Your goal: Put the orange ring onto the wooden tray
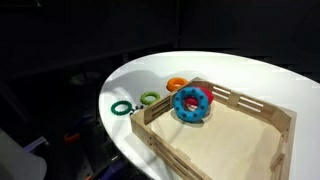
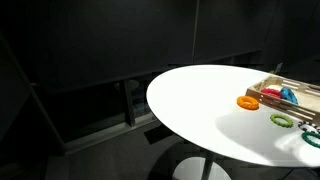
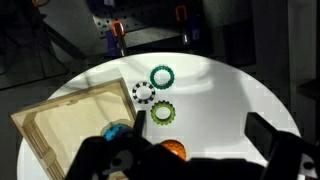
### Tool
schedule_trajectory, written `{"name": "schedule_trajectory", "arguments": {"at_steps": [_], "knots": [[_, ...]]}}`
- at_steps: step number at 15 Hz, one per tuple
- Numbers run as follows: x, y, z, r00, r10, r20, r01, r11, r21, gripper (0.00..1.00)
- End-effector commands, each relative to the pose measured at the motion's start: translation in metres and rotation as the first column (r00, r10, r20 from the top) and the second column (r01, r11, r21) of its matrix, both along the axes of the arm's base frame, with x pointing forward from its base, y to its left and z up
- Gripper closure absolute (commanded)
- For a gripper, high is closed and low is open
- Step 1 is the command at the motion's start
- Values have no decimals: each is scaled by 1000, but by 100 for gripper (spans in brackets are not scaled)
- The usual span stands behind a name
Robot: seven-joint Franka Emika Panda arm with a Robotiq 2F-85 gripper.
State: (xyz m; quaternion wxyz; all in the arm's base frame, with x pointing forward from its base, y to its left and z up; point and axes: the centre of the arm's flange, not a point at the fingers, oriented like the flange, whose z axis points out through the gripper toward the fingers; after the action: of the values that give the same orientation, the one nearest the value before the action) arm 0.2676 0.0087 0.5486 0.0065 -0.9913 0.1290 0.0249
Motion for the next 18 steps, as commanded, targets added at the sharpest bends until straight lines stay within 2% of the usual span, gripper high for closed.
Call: {"name": "schedule_trajectory", "arguments": {"at_steps": [1,5,9,18], "knots": [[0,0,0,1000,0,0,0,1000,0,0],[0,0,0,1000,0,1,0,1000,0,0],[14,2,9,999,-22,24,22,1000,-3,0],[66,22,43,996,-28,80,30,999,-17,0]]}}
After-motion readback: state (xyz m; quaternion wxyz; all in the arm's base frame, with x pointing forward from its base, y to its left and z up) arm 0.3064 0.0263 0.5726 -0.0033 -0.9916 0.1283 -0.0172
